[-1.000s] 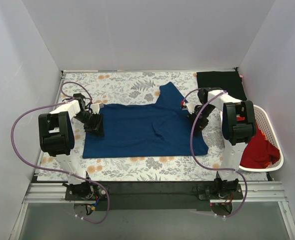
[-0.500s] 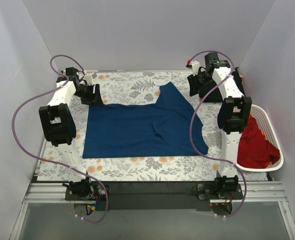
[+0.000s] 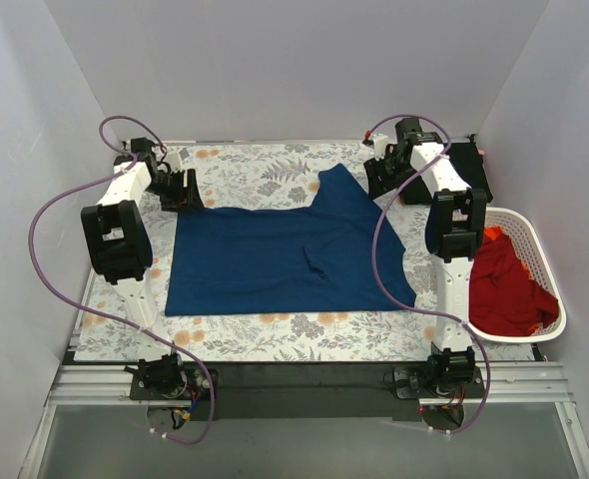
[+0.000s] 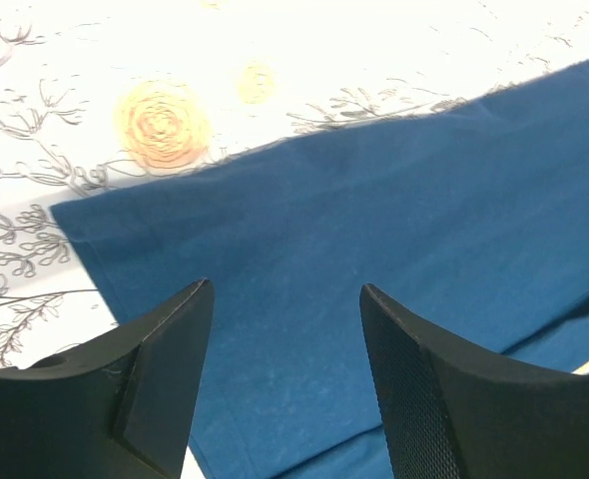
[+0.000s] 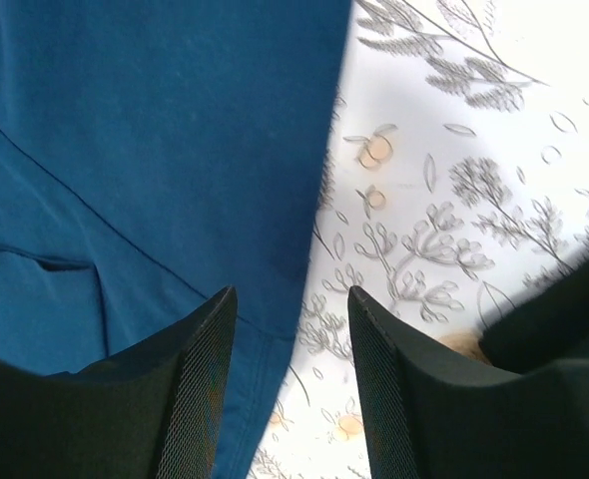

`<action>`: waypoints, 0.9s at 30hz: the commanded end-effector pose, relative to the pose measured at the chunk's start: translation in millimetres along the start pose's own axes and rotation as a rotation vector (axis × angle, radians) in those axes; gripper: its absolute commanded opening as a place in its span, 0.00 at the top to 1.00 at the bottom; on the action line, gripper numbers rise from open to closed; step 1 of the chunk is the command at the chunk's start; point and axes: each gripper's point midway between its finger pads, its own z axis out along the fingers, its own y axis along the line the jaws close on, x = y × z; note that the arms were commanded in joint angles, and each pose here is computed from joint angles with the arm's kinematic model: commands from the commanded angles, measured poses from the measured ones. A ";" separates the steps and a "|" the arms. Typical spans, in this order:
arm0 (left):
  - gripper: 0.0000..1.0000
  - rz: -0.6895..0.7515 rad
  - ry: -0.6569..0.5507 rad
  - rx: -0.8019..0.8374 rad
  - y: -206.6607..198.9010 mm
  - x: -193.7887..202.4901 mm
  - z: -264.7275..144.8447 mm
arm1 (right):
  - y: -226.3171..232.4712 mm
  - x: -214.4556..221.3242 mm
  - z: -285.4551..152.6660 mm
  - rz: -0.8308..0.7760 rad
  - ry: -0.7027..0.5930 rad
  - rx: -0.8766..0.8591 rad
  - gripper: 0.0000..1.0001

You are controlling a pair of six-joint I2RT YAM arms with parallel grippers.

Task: Fold and stack the t-shirts
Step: Fold the tshirt

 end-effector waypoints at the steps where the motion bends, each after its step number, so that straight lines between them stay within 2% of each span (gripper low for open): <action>1: 0.40 -0.023 -0.026 -0.029 13.3 -7.7 -2.8 | 11.5 -6.2 18.6 -0.014 -0.013 -0.019 0.45; 9: 0.39 -0.023 -0.033 -0.037 20.7 -14.6 -7.9 | -0.2 -2.0 40.3 -0.034 0.008 0.039 0.47; 13: 0.39 -0.022 -0.039 -0.041 22.8 -17.7 -8.8 | -5.2 1.8 44.6 -0.030 0.018 0.059 0.51; 19: 0.39 -0.025 -0.058 -0.041 28.7 -30.6 -1.3 | 3.7 8.6 45.2 -0.023 0.026 0.026 0.71; 24: 0.39 -0.014 -0.084 -0.031 32.4 -43.4 5.1 | 8.7 6.7 38.9 -0.032 0.015 0.009 0.99; 27: 0.39 0.013 -0.096 -0.049 38.5 -50.3 6.8 | 10.3 4.6 37.3 -0.037 0.008 0.002 0.99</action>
